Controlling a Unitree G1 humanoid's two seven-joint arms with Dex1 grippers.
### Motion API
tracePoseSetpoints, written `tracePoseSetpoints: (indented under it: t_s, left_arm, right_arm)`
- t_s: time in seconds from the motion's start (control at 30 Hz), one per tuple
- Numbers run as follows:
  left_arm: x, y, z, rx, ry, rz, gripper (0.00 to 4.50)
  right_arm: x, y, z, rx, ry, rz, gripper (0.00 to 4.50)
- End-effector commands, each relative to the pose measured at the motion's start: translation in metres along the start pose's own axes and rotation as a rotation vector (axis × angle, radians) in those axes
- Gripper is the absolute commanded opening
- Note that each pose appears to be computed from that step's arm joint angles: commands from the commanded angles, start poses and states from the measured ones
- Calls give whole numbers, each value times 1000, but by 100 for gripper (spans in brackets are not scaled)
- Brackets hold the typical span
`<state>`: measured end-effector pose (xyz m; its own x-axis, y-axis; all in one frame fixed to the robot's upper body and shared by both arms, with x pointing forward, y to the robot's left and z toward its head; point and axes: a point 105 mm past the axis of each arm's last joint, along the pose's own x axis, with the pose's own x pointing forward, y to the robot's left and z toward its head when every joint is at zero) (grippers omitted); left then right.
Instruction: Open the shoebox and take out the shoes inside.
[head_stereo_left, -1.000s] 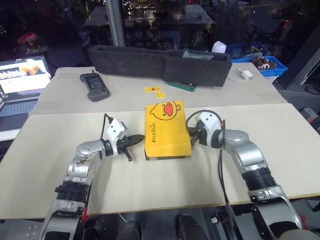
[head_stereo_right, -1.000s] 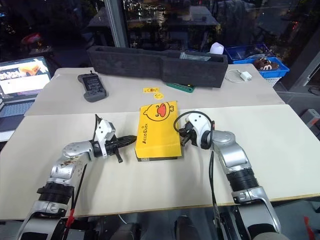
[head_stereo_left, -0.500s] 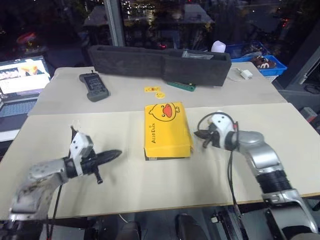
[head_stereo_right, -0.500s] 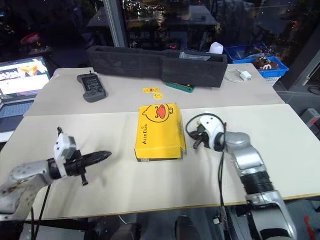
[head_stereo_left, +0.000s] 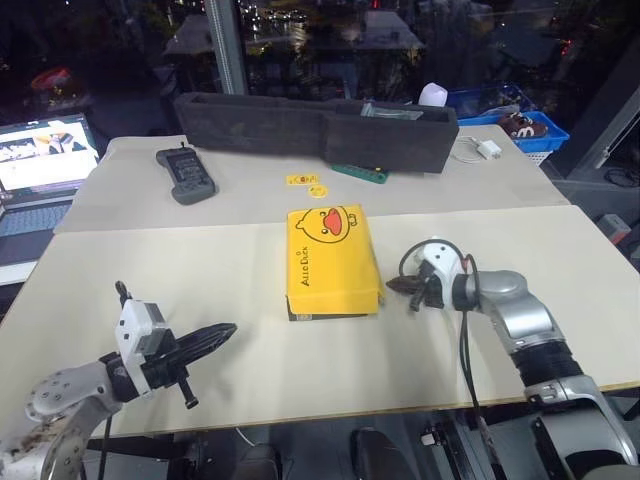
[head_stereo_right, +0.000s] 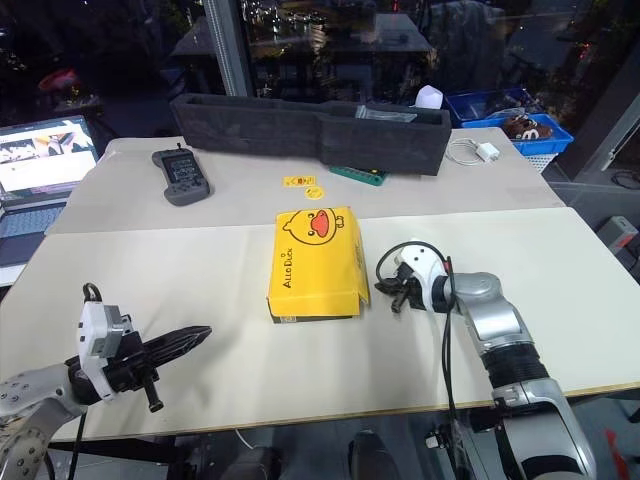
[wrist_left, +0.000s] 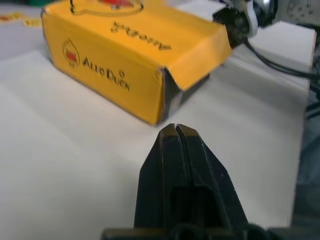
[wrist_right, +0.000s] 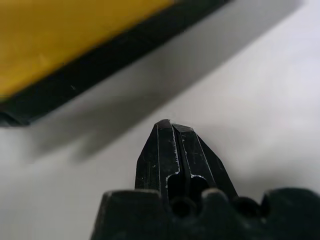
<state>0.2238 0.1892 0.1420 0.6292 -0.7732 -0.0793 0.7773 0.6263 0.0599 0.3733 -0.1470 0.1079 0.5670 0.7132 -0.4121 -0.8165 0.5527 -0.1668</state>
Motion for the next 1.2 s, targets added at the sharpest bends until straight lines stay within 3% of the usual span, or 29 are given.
tracePoseSetpoints:
  t_s: [0.03, 0.3, 0.5, 0.67, 0.83, 0.97, 1.07, 1.2]
  left_arm:
    - [6, -9, 1, 55, -16, -35, 1]
    - [8, -14, -14, 46, 17, -63, 1]
    - [10, -19, -16, 37, 24, -92, 1]
    - [11, -21, -17, 37, 35, -105, 1]
    - [13, -20, -18, 34, 42, -120, 1]
    - [15, -22, -18, 30, 44, -128, 1]
    - [15, -21, -17, 32, 43, -129, 1]
    - [14, -22, -18, 32, 47, -124, 1]
  right_arm:
    - [3, 1, 27, -35, -77, 27, 0]
    - [-4, 4, 50, -62, -120, 65, 0]
    - [-1, 25, 101, -115, -234, 159, 0]
    - [7, 52, 159, -233, -322, 263, 0]
    - [45, 100, 224, -407, -411, 332, 0]
    - [57, 147, 280, -443, -560, 392, 0]
    - [61, 136, 265, -436, -511, 369, 0]
    - [49, 99, 231, -468, -391, 292, 0]
